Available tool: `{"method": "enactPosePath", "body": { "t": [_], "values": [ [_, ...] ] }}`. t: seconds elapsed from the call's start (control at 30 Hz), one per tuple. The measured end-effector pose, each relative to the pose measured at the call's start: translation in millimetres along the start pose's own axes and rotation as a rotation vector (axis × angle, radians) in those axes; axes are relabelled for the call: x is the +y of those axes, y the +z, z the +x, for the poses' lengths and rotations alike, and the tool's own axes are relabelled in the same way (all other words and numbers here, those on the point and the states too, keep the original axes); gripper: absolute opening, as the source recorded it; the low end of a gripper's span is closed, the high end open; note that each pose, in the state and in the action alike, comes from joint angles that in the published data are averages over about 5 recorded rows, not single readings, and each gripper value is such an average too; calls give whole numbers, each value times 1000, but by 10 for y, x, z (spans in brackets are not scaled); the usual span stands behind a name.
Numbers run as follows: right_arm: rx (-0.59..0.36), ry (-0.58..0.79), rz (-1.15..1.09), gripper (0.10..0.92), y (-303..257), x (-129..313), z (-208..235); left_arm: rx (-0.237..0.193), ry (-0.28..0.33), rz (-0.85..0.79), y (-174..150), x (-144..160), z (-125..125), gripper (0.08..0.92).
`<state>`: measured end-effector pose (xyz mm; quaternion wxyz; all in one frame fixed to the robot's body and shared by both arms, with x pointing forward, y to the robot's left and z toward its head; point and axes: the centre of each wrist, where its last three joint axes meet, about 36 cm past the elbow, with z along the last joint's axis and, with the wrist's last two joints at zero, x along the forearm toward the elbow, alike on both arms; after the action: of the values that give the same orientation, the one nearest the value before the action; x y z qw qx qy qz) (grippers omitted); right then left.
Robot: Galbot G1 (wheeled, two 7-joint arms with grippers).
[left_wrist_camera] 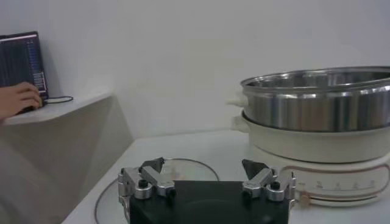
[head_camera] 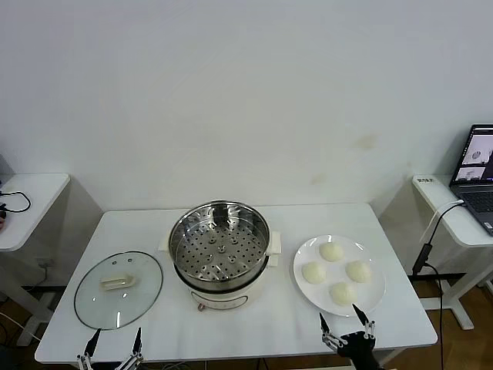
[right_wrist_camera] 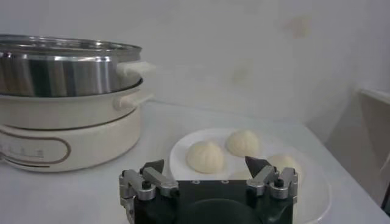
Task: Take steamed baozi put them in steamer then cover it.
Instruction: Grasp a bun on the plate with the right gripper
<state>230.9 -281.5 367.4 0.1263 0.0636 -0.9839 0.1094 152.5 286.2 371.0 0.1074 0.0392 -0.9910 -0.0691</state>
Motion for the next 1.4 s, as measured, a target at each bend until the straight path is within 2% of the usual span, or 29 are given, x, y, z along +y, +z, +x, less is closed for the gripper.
{"method": "enactPosePath", "body": {
  "t": [0.23, 0.57, 0.97, 1.23, 1.4],
  "values": [
    [8, 37, 209, 823, -113, -350, -172, 20, 5, -49, -144, 7, -78, 823],
    [46, -14, 659, 823, -537, -1127, -720, 3, 26, -159, -348, 14, -211, 823],
    [141, -293, 1057, 823, -1396, -1674, -1785, -18, 8, -237, -498, 60, -286, 823],
    [288, -564, 1140, 823, -1821, -1760, -2373, -26, -13, -263, -576, 115, -326, 823],
    [393, -688, 1165, 823, -1913, -1791, -2662, -25, -23, -272, -595, 135, -355, 823]
  ]
}}
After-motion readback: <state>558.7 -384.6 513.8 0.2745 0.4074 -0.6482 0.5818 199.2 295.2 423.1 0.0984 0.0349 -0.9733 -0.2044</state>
